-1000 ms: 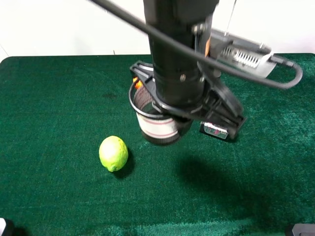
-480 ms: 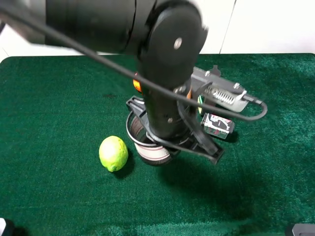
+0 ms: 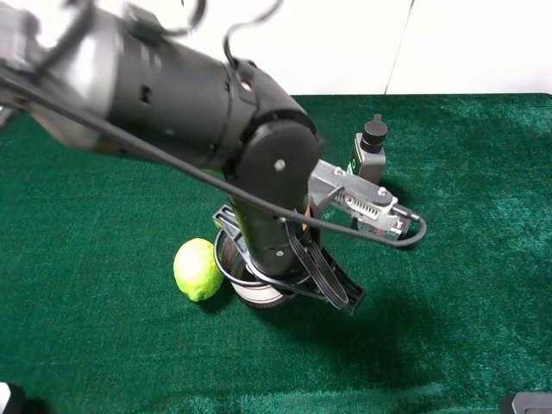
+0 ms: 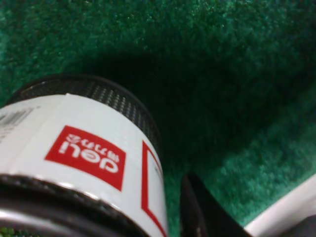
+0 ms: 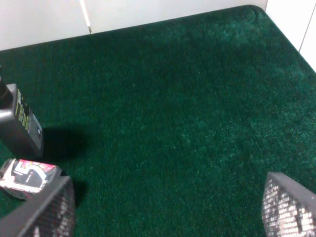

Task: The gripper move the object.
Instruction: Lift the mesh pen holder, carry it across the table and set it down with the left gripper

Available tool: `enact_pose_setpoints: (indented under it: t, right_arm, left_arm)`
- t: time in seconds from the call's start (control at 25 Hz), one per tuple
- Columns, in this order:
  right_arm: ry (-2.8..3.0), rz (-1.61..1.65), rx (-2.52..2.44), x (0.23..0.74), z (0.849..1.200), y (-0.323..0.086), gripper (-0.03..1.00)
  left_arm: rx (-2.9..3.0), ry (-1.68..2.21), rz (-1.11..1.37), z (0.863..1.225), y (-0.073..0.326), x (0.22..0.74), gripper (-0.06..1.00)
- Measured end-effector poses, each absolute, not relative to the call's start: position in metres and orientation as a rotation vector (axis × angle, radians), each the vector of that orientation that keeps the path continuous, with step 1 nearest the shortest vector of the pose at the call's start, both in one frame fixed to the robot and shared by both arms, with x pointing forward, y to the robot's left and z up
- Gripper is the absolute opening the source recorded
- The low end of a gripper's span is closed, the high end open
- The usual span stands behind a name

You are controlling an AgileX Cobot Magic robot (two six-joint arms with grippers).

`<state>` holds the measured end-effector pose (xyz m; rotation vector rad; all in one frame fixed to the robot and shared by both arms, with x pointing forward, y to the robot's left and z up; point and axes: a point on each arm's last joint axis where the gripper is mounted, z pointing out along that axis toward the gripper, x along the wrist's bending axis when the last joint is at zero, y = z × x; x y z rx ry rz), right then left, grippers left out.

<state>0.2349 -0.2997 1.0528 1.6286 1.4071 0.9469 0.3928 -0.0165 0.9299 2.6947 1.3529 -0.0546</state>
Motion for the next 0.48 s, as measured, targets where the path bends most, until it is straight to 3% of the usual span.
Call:
enact_pose_setpoints:
  t: [0.48]
  right_arm:
    - [1.407, 0.947, 1.629, 0.235, 1.053, -0.3, 0.57]
  left_arm:
    - [2.687, 1.359, -0.055, 0.906, -0.024, 0.396, 0.13]
